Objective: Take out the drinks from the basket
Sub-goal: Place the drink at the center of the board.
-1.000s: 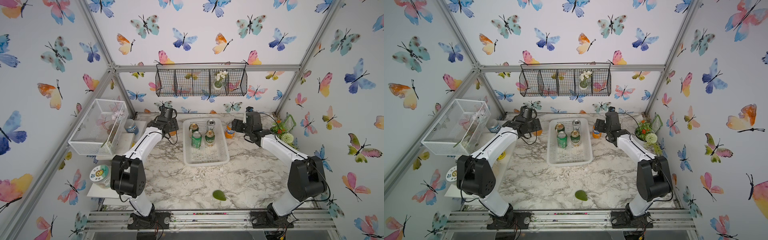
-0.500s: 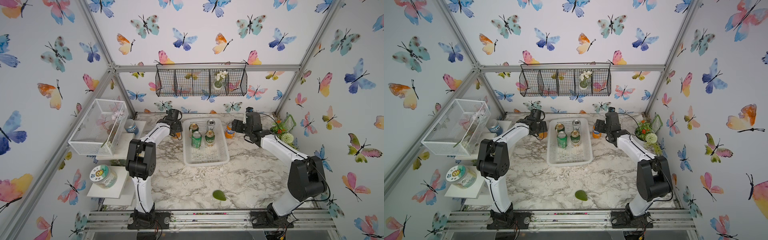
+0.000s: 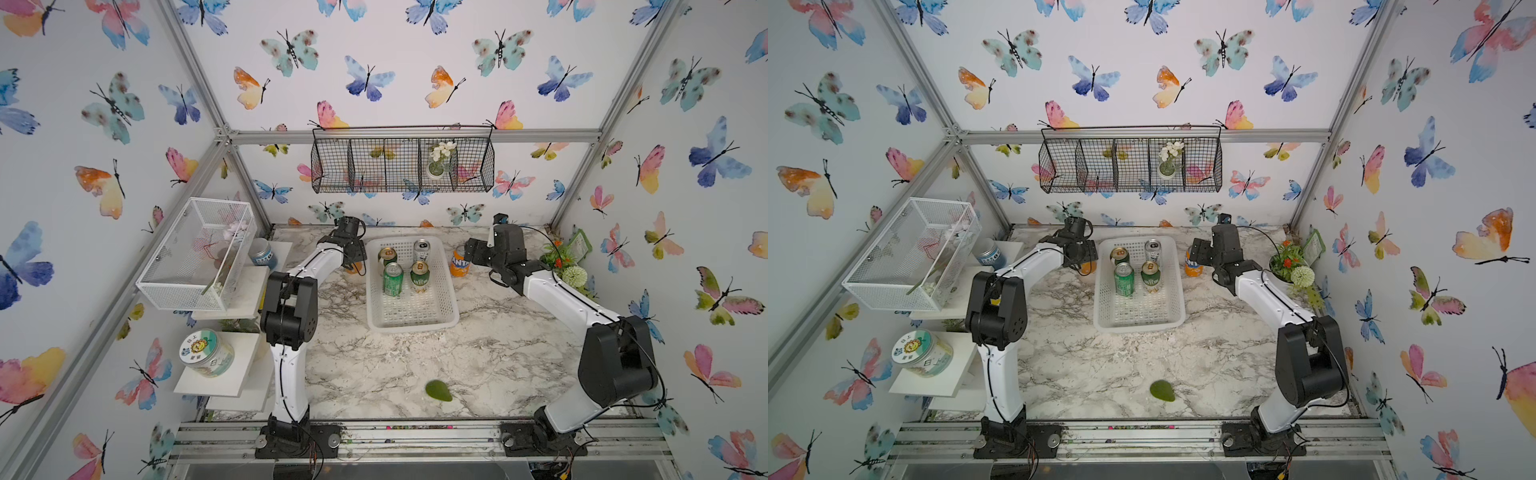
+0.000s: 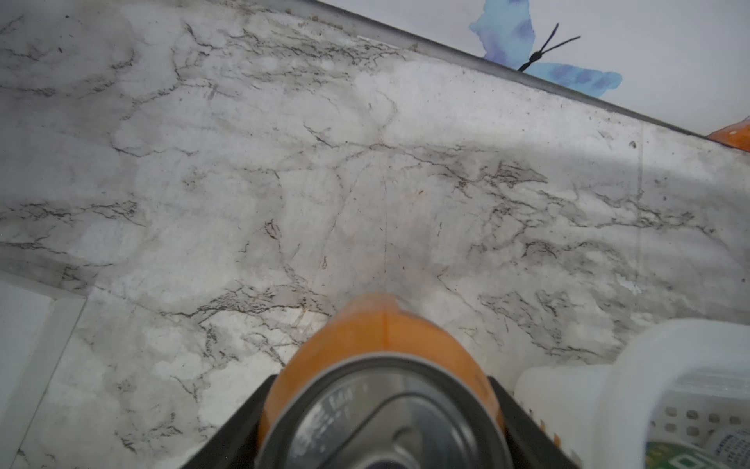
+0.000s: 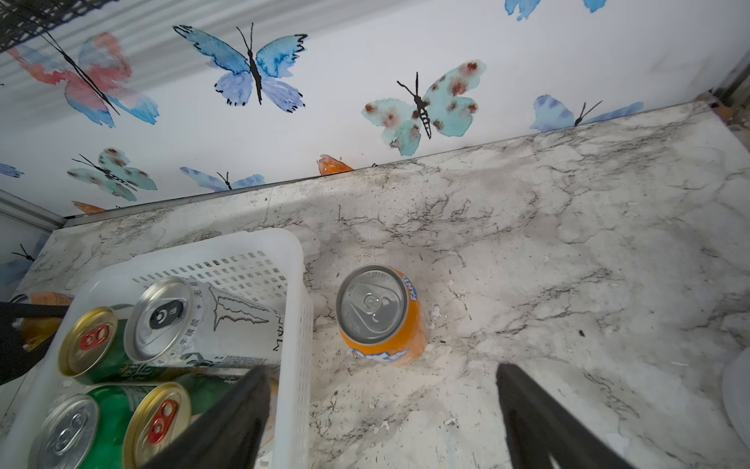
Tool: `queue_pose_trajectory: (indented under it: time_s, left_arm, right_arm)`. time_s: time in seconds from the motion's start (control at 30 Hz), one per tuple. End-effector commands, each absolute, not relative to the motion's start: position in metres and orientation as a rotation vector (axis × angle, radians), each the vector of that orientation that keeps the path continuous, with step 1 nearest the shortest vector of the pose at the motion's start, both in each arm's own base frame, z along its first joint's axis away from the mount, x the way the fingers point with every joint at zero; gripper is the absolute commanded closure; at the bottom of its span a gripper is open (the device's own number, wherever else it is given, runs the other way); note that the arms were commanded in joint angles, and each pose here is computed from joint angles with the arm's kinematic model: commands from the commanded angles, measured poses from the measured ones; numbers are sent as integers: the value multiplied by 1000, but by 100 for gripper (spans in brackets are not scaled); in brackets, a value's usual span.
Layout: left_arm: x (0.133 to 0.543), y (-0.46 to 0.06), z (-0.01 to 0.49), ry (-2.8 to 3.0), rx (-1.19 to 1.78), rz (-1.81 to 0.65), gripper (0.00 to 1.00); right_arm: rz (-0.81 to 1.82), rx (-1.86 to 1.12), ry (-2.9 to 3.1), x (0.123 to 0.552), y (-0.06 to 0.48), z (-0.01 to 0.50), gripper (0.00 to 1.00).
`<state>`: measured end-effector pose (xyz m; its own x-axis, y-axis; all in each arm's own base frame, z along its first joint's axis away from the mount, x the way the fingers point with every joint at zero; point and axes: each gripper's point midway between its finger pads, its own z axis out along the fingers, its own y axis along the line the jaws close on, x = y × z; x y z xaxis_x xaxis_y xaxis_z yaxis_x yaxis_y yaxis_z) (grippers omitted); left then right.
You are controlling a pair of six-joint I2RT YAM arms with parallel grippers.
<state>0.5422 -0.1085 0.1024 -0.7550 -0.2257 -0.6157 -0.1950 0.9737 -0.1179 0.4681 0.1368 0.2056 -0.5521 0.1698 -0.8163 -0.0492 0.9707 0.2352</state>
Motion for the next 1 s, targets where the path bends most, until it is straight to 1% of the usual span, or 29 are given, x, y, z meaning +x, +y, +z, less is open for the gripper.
queue_pose_trajectory:
  time_s: [0.0,0.1,0.13,0.33,0.37,0.47,0.63,0.73,0.83,0.97]
  left_arm:
    - [555,-106,121,2379,-319,-69,15]
    - [553,-105,128,2367,-324,-74,11]
    - [553,-105,132,2359,-326,-74,0]
    - [545,-103,175,2285,-350,-113,1]
    - [541,-103,191,2259,-358,-138,1]
    - [525,-104,216,2219,-382,-205,1]
    - [488,-110,245,2172,-388,-320,1]
    - [464,-118,253,2167,-363,-358,1]
    - [441,-127,246,2192,-333,-385,1]
    - [415,-131,236,2220,-312,-416,1]
  right_arm:
    - [279,89,2132,464,133,208,10]
    - [290,86,2135,464,135,208,10]
    - [294,85,2138,464,136,207,10]
    - [358,19,2148,461,148,208,10]
    - [396,-12,2153,460,155,207,10]
    - [508,-117,2162,452,180,206,11]
    - [541,-305,2192,438,234,199,11]
    - [524,-373,2213,435,262,187,11]
    - [491,-404,2242,439,284,171,11]
    - [446,-403,2279,446,299,154,11]
